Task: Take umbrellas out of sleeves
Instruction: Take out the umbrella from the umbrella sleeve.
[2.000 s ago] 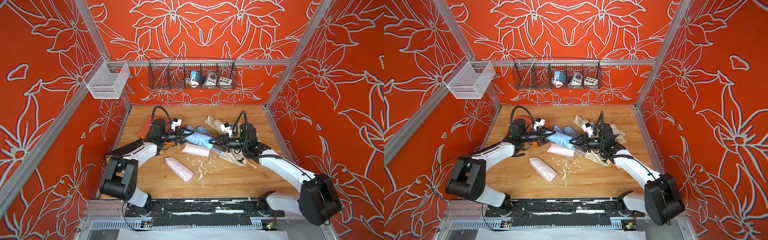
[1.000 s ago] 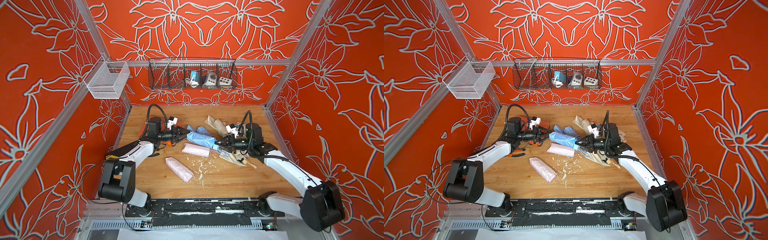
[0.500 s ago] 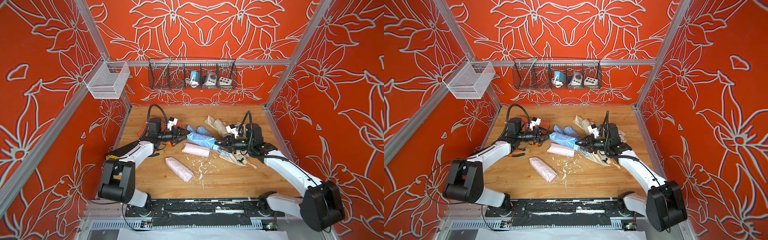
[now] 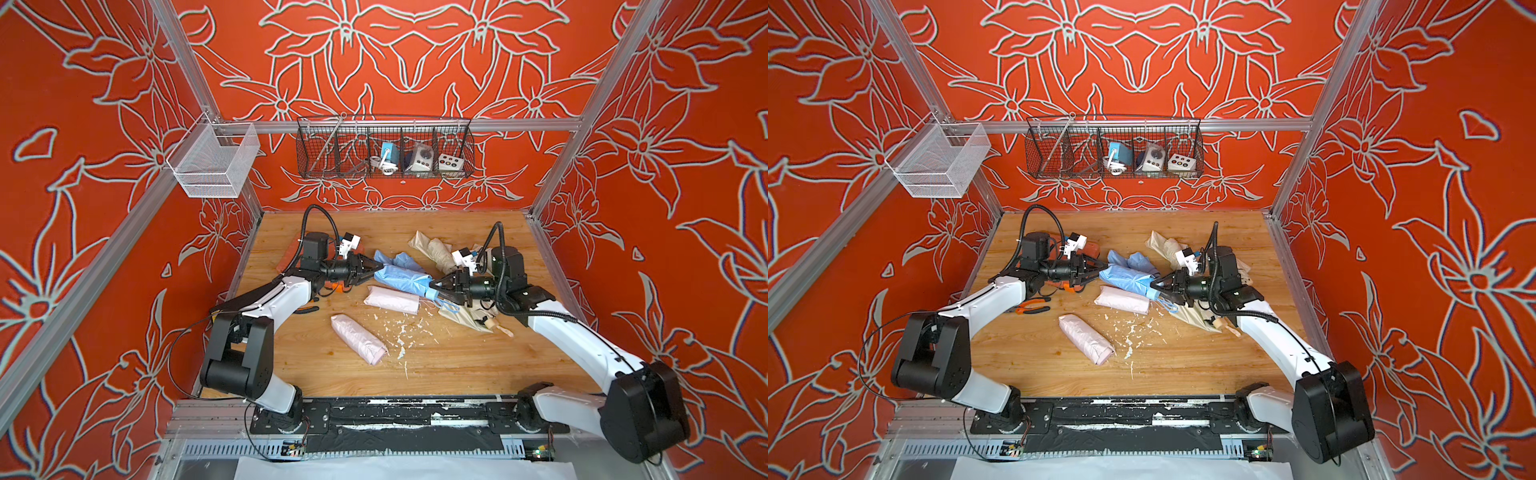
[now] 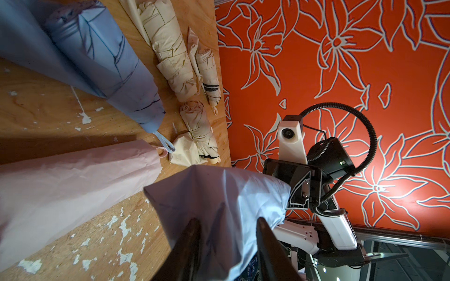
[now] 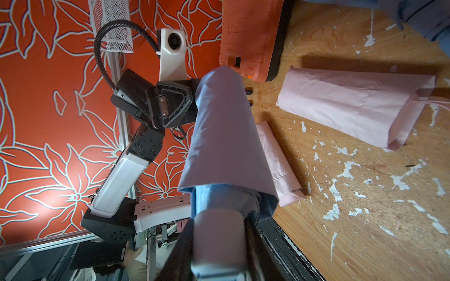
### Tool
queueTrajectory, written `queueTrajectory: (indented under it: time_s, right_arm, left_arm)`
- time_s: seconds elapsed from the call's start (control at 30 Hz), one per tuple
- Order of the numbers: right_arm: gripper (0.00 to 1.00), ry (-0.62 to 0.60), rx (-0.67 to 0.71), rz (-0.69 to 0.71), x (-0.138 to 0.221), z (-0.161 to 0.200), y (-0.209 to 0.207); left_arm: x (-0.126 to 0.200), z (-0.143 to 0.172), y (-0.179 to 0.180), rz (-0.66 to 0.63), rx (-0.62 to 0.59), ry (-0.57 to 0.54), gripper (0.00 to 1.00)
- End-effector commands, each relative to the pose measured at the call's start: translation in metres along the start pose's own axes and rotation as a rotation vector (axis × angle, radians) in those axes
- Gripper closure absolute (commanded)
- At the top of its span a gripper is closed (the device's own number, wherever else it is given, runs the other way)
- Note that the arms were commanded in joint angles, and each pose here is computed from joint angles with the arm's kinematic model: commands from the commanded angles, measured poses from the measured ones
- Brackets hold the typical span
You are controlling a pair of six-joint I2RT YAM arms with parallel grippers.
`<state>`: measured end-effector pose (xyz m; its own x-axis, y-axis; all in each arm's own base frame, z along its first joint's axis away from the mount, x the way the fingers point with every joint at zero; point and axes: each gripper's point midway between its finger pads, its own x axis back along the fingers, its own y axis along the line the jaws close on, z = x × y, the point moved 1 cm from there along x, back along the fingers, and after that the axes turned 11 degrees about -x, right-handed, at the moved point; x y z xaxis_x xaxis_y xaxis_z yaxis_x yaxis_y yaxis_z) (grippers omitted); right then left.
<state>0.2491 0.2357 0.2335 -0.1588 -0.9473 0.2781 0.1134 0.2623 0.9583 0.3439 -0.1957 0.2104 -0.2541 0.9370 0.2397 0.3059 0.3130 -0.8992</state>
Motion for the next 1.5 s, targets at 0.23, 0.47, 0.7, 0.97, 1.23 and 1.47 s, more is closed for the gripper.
queueTrajectory:
  time_s: [0.23, 0.47, 0.7, 0.97, 1.23, 1.47]
  right_arm:
    - [1.0, -0.01, 0.073, -0.049, 0.002, -0.005, 0.018]
    - [1.0, -0.006, 0.078, -0.04, 0.002, -0.004, 0.016]
    - [1.0, 0.001, 0.085, -0.028, 0.004, -0.001, 0.015]
    - [1.0, -0.002, 0.088, -0.021, 0.01, 0.002, 0.013]
    - [1.0, -0.052, 0.084, -0.015, 0.03, -0.002, 0.014]
    - [1.0, -0.123, 0.077, -0.009, 0.053, -0.007, 0.014]
  left_arm:
    - [-0.004, 0.0, -0.001, 0.019, -0.014, 0.029, 0.95]
    - [-0.004, -0.001, 0.0, 0.001, -0.028, 0.029, 1.0]
    - [0.014, -0.014, 0.008, -0.093, -0.056, -0.043, 1.0]
    - [0.032, -0.028, 0.014, -0.122, -0.045, -0.105, 1.0]
    - [0.043, -0.034, 0.018, -0.142, -0.032, -0.138, 1.0]
    - [0.046, -0.035, 0.018, -0.144, -0.026, -0.147, 1.0]
